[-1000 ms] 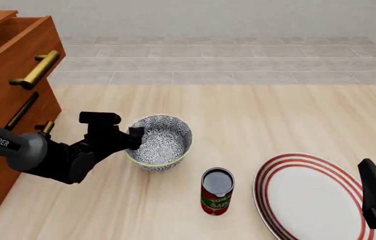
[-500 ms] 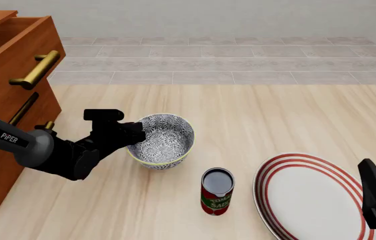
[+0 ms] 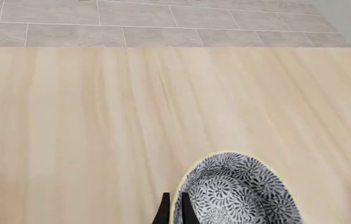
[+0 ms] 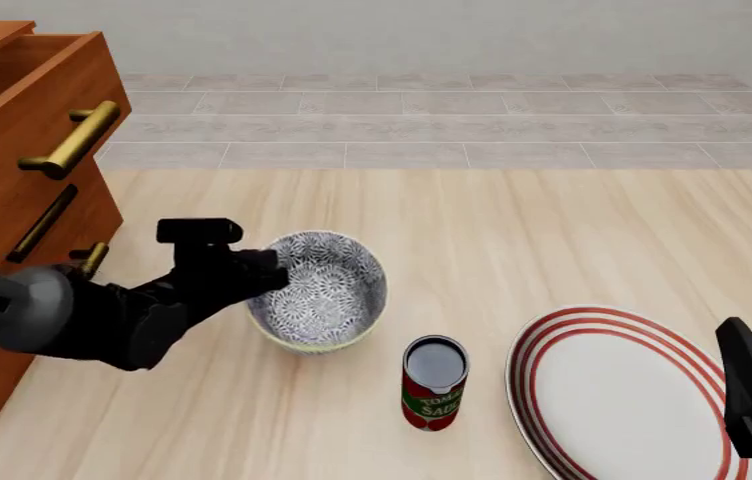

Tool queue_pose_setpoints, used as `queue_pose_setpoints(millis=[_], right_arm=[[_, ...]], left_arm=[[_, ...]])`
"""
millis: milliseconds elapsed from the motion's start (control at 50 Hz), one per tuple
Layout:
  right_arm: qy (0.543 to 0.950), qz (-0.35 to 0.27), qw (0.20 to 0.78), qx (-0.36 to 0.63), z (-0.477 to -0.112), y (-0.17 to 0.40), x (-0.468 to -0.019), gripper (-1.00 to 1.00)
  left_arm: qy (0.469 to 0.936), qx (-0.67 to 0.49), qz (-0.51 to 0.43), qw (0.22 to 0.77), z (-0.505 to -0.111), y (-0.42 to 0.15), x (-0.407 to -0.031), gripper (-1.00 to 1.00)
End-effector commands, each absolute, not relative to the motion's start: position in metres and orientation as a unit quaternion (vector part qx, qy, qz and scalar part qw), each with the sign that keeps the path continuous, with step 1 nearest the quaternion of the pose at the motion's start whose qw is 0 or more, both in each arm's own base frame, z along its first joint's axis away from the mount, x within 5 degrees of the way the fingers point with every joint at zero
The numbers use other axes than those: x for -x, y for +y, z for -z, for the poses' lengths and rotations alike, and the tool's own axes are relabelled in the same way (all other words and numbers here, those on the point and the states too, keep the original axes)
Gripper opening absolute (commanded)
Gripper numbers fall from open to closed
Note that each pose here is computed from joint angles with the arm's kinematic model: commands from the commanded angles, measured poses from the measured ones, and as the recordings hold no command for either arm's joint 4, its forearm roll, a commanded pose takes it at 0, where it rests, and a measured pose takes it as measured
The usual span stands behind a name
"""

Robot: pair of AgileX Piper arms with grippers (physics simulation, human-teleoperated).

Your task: Put the bowl on top of the cabinet.

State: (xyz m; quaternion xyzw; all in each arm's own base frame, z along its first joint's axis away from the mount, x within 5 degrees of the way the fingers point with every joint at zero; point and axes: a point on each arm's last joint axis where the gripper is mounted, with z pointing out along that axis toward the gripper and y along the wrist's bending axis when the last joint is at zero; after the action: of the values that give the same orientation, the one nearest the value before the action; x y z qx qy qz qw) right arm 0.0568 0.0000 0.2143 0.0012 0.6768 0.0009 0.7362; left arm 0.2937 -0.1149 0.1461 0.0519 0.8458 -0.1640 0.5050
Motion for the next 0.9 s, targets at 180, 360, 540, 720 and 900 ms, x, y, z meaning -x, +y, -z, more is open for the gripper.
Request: queue_pose_setpoints(millis=[180,360,540,720,900], right_arm=[[0.677,-0.001,0.736,-0.001,-0.214,0.000,-0.057,1.00],[0.677,-0.001,0.736,-0.001,-0.214,0.000,-0.057,1.00],[0.677,-0.001,0.736,-0.001,-0.214,0.000,-0.057,1.00],[0.677,-0.001,0.736,-0.001,-0.214,0.000,-0.057,1.00],[0.677,-0.001,0.736,-0.001,-0.214,0.000,-0.057,1.00]], left_arm=[[0.839,-0.051,0.164,0.516,-0.176,-0.107,-0.276,-1.00],[0.833,-0.051,0.171,0.523,-0.192,-0.107,-0.270,-1.00],[0.827,-0.053,0.183,0.529,-0.208,-0.109,-0.261,-1.00],[0.820,-0.056,0.196,0.536,-0.226,-0.112,-0.252,-1.00],[0.813,-0.054,0.212,0.540,-0.246,-0.113,-0.241,-1.00]])
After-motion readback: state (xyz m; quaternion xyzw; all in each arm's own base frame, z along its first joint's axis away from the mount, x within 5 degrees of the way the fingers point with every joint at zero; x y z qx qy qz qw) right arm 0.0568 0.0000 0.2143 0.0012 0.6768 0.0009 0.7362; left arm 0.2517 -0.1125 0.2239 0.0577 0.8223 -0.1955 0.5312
